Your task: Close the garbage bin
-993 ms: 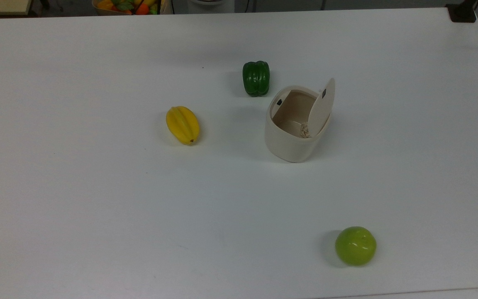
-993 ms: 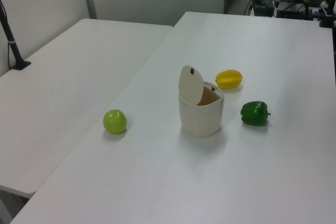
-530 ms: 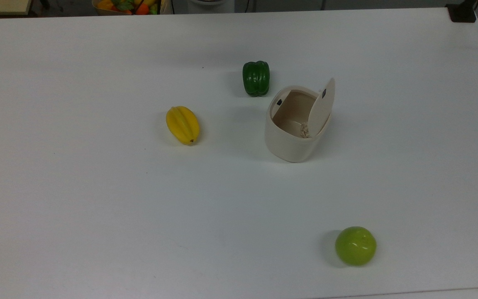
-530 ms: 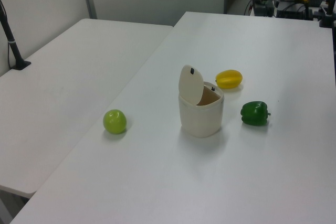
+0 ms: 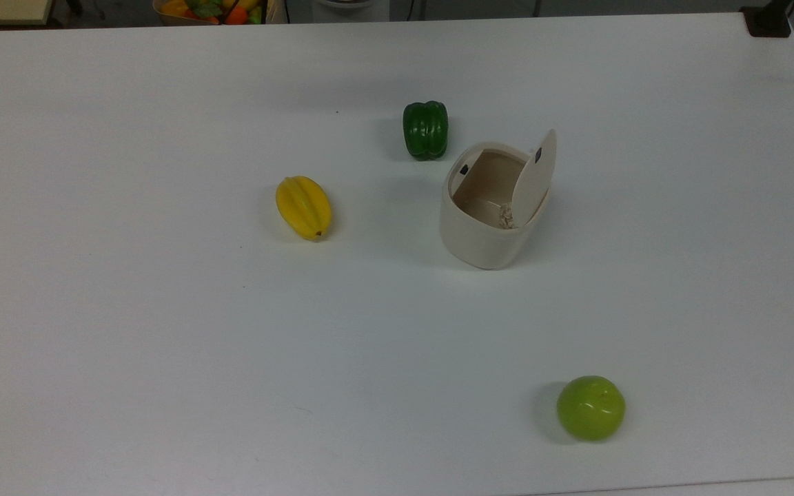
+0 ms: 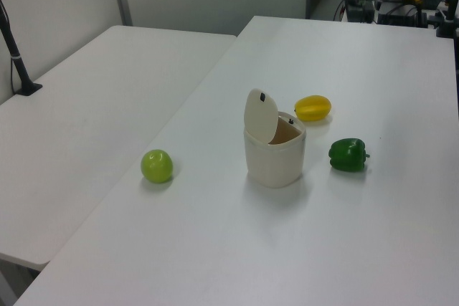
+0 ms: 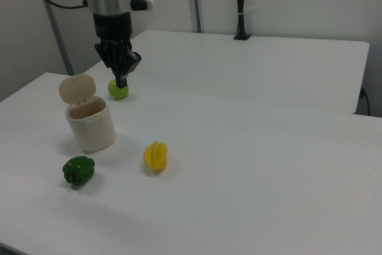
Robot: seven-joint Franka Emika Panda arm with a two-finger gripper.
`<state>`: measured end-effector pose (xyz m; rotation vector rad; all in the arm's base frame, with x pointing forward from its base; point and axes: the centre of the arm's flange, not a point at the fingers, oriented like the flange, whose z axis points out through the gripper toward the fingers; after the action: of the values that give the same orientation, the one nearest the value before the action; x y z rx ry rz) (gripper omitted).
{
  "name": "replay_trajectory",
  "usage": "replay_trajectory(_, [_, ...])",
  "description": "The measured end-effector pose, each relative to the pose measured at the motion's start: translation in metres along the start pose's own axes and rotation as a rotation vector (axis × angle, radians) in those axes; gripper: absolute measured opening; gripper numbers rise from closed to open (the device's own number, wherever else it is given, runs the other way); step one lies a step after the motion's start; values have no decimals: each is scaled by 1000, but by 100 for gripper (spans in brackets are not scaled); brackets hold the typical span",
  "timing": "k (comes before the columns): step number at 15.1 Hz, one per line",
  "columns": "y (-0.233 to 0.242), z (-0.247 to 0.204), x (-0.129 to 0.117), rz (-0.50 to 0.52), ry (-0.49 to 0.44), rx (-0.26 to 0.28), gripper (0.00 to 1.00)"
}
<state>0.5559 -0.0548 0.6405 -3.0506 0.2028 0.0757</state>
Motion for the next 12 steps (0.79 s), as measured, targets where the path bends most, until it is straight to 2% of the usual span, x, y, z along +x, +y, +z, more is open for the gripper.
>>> replay_trajectory(2, [-6,0,0,-71,-1,0,1])
replay_trajectory(4, [-20,1,-1,-234,-2,11,1])
replay_trajectory(7, [-42,3,-3,-419,-3,26,1])
replay_trajectory(12, [-73,9,-5,-747,6,99,1])
